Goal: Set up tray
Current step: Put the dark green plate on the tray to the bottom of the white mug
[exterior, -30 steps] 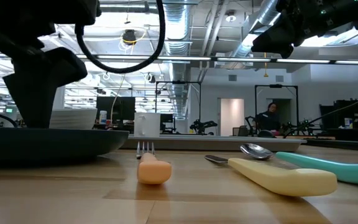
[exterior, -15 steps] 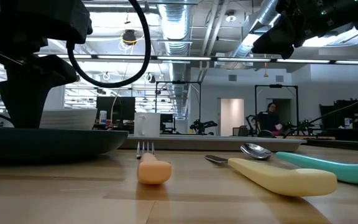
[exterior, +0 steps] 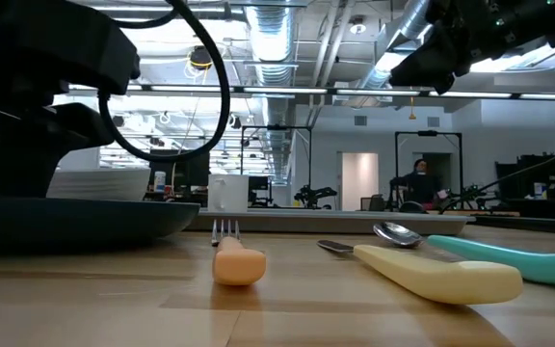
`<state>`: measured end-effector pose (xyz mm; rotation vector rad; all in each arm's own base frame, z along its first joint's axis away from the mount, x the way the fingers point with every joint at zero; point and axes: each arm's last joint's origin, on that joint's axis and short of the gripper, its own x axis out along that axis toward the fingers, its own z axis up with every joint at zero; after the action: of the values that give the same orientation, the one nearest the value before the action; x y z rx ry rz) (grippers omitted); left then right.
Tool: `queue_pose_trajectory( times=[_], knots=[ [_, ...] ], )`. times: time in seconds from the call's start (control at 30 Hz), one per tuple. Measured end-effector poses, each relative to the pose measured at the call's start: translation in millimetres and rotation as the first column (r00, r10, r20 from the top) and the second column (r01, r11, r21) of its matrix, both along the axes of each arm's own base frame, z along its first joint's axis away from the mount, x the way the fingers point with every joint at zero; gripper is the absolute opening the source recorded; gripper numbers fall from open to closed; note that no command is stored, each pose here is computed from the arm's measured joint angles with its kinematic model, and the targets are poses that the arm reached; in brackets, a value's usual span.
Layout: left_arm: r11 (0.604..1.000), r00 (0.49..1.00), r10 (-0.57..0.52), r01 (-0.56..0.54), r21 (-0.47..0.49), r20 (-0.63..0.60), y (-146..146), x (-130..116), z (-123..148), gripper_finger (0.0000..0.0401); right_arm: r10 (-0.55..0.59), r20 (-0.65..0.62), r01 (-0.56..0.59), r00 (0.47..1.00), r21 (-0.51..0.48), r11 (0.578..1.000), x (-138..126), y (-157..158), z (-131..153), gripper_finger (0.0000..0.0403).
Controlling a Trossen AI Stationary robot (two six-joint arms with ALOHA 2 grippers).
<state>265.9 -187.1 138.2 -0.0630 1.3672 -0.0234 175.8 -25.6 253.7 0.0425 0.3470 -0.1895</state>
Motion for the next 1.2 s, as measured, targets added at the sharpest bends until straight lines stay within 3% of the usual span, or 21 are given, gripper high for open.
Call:
queue_pose_trajectory(
  times=[0.23, 0.6, 0.9, 1.2],
  knots=[
    [0.998, 0.998, -0.065, 0.065, 0.003, 0.017, -6, 8, 12, 0.0123, 0.000, -0.039, 0.000, 0.999, 0.005, 1.000, 10, -1, -8, 0.0134],
    [0.994, 0.994, -0.108, 0.107, 0.036, 0.020, -7, 10, 19, 0.0014, 0.003, -0.071, -0.003, 0.997, 0.001, 1.000, 23, -3, -18, 0.0134],
    [0.991, 0.992, -0.119, 0.120, 0.058, -0.032, -9, 3, 22, 0.0011, 0.003, -0.061, -0.003, 0.998, -0.001, 1.000, 23, -3, -17, 0.0134],
    [0.990, 0.993, -0.114, 0.115, 0.080, -0.010, -27, 7, 61, 0.0000, 0.003, -0.061, -0.003, 0.998, -0.001, 1.000, 23, -3, -17, 0.0134]
  ],
)
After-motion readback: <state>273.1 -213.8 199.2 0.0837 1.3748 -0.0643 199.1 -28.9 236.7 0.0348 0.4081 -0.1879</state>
